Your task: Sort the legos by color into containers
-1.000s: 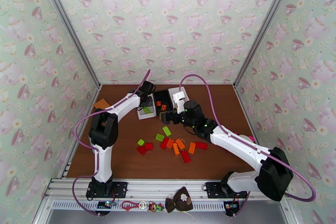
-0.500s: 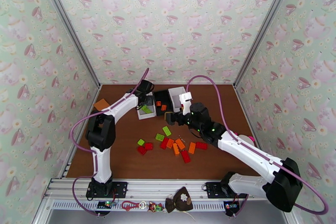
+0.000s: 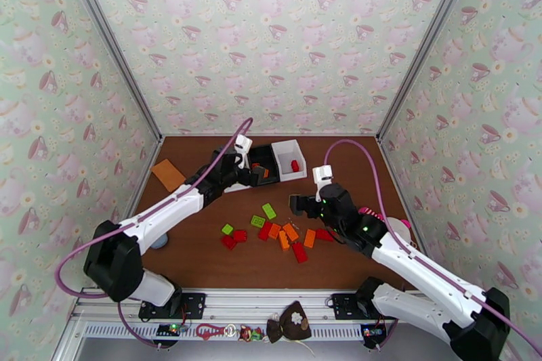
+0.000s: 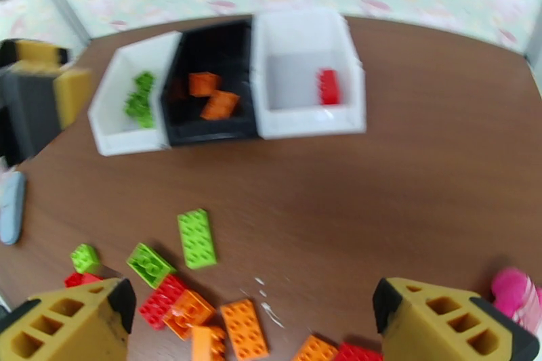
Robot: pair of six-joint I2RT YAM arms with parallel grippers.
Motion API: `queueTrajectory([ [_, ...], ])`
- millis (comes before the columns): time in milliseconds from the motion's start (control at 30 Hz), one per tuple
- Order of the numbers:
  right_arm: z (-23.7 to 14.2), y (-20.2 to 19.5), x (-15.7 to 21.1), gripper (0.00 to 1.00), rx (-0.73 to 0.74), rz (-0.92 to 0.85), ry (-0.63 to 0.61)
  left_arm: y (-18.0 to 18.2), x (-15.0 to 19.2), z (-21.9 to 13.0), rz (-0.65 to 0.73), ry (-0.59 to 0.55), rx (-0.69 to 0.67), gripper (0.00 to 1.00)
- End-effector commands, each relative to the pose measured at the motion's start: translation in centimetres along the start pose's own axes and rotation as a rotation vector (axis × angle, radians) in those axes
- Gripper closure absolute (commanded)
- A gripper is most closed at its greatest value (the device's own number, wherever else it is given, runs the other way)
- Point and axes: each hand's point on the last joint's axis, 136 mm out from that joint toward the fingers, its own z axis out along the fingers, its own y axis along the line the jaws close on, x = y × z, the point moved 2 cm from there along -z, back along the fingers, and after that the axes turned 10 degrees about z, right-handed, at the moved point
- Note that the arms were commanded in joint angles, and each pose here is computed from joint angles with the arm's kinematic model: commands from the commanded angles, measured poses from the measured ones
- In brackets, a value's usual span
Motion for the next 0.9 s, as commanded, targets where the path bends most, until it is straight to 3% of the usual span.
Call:
queueTrajectory([
  [0,-0.8,-4.6,3.1,0.0,0.222,0.03,0.088,-3.4,-1.5,-1.9,0.153,-0.126,0.137,0.0],
  [167,-0.6,-6.6,5.6,0.0,0.317,0.083,0.184,-9.7,1.2,-4.1,0.229,-0.16,0.386,0.0],
  [433,2.0,-8.5,8.6,0.01,0.361,0.184,0.329,-17.2,4.7,-5.5,0.33,-0.221,0.585,0.0],
  [633,4.1,-9.0,9.5,0.0,0.347,0.199,0.358,-20.8,5.6,-5.9,0.379,-0.31,0.702,0.0],
  [867,6.1,-9.2,10.8,0.02,0.345,0.232,0.424,-22.2,6.1,-6.2,0.422,-0.343,0.746,0.0],
])
